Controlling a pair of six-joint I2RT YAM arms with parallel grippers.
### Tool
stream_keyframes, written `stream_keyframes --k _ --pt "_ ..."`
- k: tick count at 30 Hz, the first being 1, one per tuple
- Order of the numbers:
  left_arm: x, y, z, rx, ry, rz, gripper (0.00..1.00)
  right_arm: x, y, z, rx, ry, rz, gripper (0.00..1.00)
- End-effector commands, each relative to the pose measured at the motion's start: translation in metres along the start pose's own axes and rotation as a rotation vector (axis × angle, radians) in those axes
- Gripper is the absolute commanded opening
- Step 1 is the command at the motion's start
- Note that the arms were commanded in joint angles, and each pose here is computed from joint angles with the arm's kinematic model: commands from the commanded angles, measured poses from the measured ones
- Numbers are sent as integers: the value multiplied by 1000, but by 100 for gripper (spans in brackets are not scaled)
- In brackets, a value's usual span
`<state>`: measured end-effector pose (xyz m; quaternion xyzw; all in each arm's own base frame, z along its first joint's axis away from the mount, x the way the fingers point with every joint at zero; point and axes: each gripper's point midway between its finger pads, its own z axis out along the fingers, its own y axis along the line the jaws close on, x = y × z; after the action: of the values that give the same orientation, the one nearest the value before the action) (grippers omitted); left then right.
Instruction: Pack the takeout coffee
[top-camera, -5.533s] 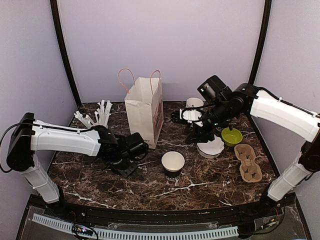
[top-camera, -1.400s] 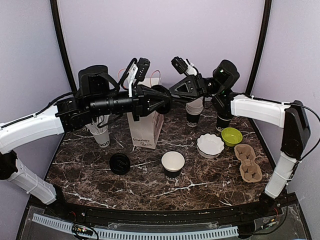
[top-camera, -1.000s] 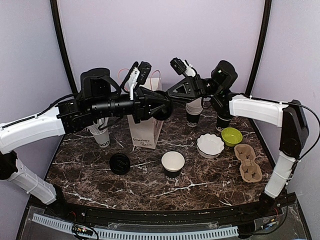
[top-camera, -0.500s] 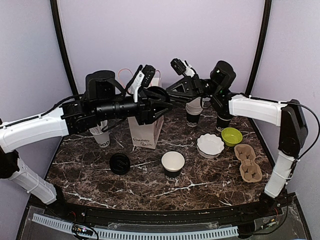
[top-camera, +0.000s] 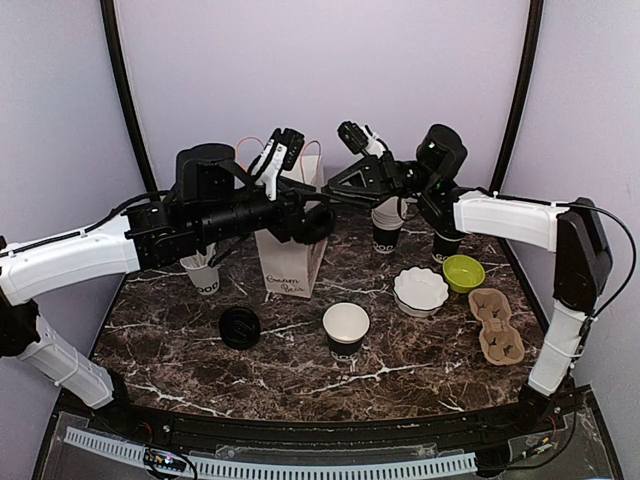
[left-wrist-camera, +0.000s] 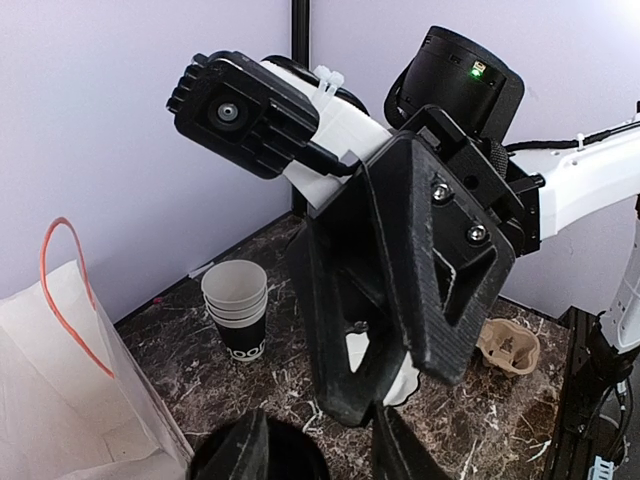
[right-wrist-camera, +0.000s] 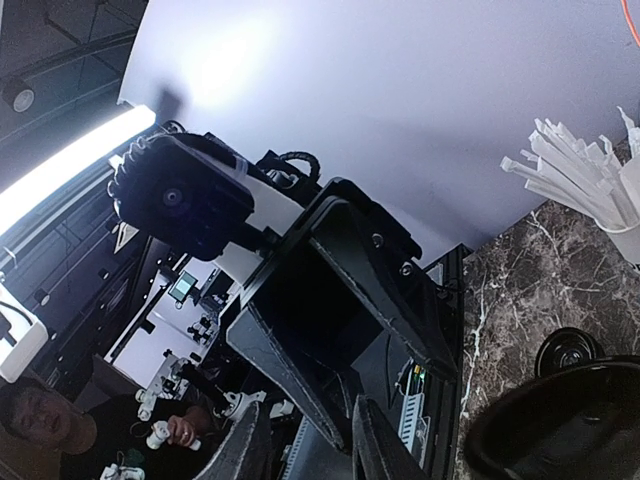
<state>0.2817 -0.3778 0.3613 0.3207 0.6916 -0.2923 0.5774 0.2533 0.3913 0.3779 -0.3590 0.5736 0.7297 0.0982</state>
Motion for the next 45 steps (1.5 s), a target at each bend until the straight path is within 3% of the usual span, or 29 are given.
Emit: stream_keyframes --k 1,6,12,16,23,28,32,34,39,45 --pt "-1 18 -1 -88 -6 -3 37 1 17 4 -32 38 -57 28" --pt "3 15 4 -73 16 -2 25 1 15 4 -30 39 -55 27" --pt "19 21 -11 -99 117 55 30 -9 21 -28 14 4 -113 29" --pt "61 27 -28 -125 242 67 34 -18 4 -72 103 -81 -116 32" --pt "163 -9 -42 66 592 -43 45 -23 -14 -111 193 -135 -123 34" --pt "224 -28 -52 132 791 30 46 -34 -38 -137 386 -163 -152 37" --pt "248 -37 -51 183 835 113 41 -39 -64 -163 785 -108 -289 47" --pt "256 -40 -49 212 843 153 39 -39 -67 -175 890 -104 -325 51" --pt "276 -46 -45 262 855 220 40 -31 -65 -189 1008 -85 -369 58" --pt "292 -42 -31 245 870 304 42 -26 -58 -188 1011 -81 -382 61"
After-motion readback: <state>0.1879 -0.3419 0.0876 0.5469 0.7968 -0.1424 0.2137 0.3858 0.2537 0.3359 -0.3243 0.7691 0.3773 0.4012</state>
